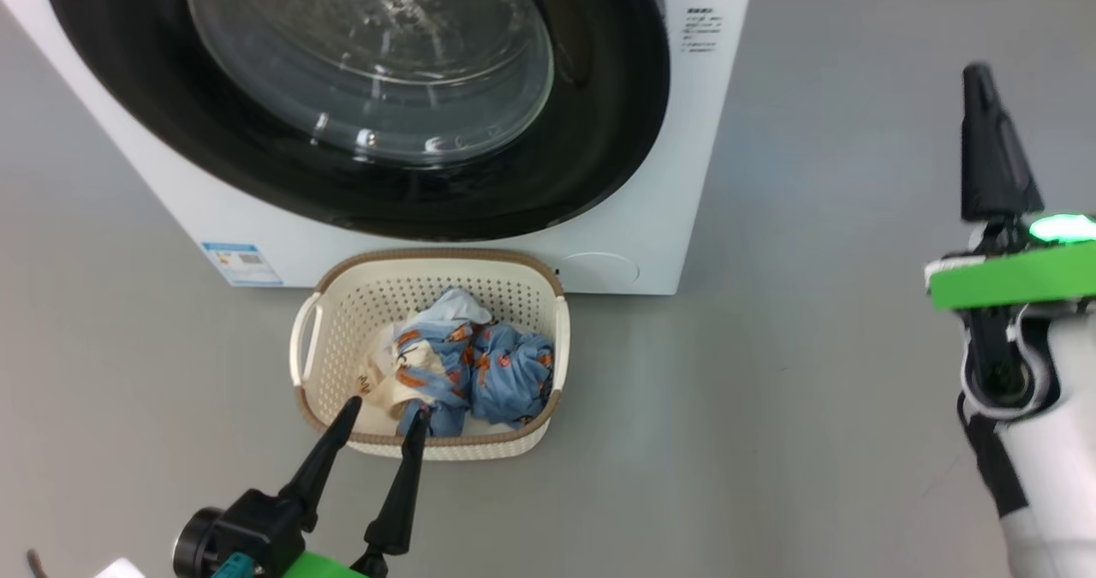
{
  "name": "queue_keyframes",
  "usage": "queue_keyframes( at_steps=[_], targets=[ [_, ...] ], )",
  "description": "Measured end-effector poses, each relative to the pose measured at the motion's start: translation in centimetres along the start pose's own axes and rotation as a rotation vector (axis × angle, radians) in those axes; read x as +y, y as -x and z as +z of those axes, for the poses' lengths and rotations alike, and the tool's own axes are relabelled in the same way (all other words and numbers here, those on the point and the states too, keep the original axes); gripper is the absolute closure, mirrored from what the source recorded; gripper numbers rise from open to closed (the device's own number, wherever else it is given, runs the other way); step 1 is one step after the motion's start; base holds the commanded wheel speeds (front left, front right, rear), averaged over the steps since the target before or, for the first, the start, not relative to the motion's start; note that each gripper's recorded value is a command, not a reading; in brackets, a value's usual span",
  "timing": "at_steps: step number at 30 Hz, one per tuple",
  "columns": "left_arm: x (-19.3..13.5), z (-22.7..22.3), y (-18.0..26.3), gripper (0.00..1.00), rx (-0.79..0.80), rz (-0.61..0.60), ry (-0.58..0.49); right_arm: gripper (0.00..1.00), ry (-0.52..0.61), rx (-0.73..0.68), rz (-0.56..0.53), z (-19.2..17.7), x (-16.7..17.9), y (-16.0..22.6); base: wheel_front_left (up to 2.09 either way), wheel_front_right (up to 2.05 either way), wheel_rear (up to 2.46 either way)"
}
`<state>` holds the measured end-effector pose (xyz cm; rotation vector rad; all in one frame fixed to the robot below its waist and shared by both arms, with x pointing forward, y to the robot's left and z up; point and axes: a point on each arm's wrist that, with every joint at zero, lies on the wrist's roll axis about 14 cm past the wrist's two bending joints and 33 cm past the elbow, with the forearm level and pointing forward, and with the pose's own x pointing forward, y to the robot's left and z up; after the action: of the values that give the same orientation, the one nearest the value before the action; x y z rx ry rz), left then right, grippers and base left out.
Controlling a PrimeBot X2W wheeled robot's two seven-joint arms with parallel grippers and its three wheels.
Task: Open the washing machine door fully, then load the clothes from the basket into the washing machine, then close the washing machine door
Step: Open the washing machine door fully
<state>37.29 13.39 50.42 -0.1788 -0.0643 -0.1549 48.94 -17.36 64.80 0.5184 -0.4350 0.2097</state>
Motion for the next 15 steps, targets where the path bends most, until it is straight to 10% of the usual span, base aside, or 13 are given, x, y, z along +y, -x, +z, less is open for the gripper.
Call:
queue_keyframes(
  at_steps=[15],
  targets=[
    [1.6,-0.8,-1.0,0.0,0.023,0.066,0.021,1.0,-0.239,0.052,0.089,-2.9,1.5,-8.6,0.0,0.0,0.0]
  ],
)
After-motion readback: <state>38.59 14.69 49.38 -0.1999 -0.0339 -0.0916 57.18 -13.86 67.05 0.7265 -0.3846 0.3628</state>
